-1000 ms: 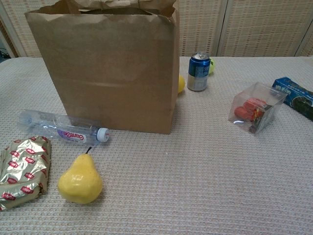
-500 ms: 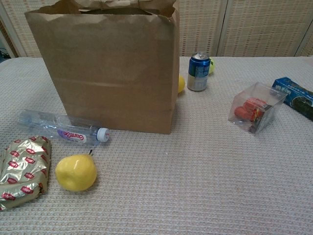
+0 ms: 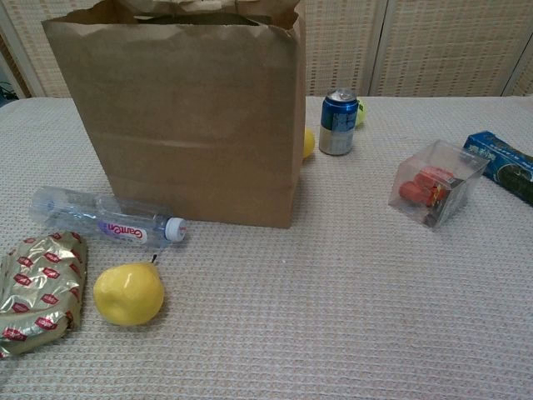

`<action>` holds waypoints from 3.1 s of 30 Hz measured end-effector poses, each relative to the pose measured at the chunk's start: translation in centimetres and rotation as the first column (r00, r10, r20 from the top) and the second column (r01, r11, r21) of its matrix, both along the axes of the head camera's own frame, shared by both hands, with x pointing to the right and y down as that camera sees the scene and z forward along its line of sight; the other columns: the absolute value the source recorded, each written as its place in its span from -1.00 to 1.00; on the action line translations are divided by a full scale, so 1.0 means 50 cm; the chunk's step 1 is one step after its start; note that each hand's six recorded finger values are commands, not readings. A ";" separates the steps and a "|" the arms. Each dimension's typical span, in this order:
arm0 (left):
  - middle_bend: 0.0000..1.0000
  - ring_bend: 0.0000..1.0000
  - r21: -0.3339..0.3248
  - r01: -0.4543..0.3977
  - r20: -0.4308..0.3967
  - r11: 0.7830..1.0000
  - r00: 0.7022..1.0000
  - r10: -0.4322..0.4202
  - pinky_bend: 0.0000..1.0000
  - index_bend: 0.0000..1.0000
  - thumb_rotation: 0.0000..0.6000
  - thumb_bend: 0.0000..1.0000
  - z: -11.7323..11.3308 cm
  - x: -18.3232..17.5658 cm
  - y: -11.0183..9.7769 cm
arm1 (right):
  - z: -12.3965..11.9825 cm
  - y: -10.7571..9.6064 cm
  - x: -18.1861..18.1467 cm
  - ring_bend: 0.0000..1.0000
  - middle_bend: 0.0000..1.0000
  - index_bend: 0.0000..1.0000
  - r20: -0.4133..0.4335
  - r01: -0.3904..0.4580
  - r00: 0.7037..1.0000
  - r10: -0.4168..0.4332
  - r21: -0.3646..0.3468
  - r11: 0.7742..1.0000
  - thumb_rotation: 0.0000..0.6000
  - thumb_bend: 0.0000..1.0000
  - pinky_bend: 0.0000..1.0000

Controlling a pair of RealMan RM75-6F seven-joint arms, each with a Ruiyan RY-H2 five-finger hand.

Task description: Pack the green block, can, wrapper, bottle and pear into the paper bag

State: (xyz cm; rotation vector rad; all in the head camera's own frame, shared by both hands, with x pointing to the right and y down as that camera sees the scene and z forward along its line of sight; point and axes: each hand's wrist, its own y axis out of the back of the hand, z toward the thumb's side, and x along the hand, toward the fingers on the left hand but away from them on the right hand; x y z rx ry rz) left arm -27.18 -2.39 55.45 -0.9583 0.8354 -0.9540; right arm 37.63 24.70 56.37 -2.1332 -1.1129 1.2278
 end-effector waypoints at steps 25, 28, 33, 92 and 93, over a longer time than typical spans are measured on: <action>-1.00 -1.00 -0.006 0.002 0.023 1.000 1.000 -0.002 -0.80 -1.00 1.00 0.07 0.078 0.021 0.038 | -0.004 -0.008 -0.004 -1.00 -1.00 -1.00 0.019 -0.010 1.000 0.010 0.005 1.000 1.00 -0.97 -0.88; -1.00 -1.00 -0.001 -0.004 0.007 1.000 1.000 0.004 -0.82 -1.00 1.00 0.06 0.074 0.027 0.041 | -0.005 -0.008 -0.004 -1.00 -1.00 -1.00 0.018 -0.010 1.000 0.009 0.006 1.000 1.00 -0.97 -0.88; -1.00 -1.00 0.001 -0.005 -0.010 1.000 1.000 0.005 -0.87 -1.00 1.00 0.04 0.071 0.029 0.045 | -0.006 -0.009 -0.004 -1.00 -1.00 -1.00 0.020 -0.010 1.000 0.009 0.008 1.000 1.00 -0.97 -0.88; -1.00 -1.00 -0.801 0.027 -0.117 0.598 0.973 -0.200 -0.91 -1.00 1.00 -0.33 0.111 -0.244 0.570 | 0.001 -0.003 0.001 -1.00 -1.00 -1.00 -0.028 0.001 1.000 -0.001 -0.003 1.000 1.00 -0.97 -0.88; -1.00 -1.00 -0.804 0.010 -0.122 0.595 0.976 -0.182 -0.91 -1.00 1.00 -0.33 0.112 -0.240 0.576 | 0.001 -0.002 0.000 -1.00 -1.00 -1.00 -0.027 0.002 1.000 -0.002 -0.005 1.000 1.00 -0.97 -0.88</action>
